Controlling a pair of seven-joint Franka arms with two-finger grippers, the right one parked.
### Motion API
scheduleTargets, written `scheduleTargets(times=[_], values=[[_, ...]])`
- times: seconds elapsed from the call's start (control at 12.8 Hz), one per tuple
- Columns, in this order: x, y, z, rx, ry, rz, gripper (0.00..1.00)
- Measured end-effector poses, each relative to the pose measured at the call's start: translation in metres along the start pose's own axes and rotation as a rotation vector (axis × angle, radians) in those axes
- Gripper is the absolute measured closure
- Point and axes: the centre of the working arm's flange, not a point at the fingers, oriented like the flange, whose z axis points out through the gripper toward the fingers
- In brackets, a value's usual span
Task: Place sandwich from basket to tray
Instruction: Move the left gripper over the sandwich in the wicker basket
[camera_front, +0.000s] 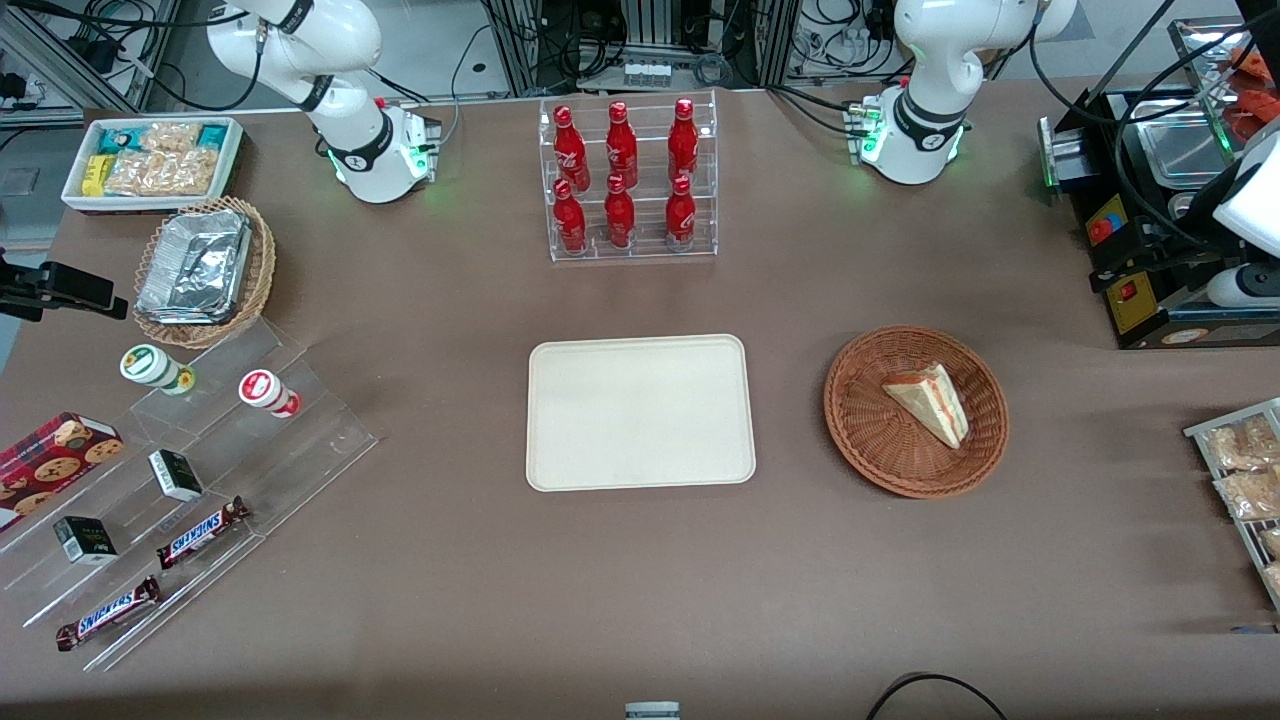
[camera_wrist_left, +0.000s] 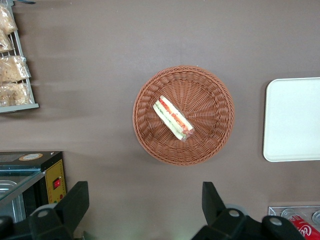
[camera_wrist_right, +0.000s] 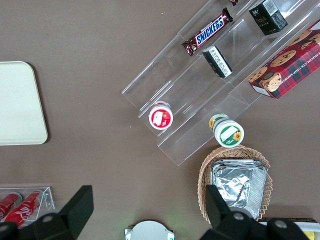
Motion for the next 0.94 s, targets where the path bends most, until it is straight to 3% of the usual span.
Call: scheduleTargets(times=[0.31,0.62,0.94], values=[[0.005,0.011,0.01,-0.001,-0.013,0.02,0.0],[0.036,0.013,0.059,-0.005,-0.036,-0.008,0.0],[0.053,0.033,0.133,-0.001,-0.01,-0.11,0.0]])
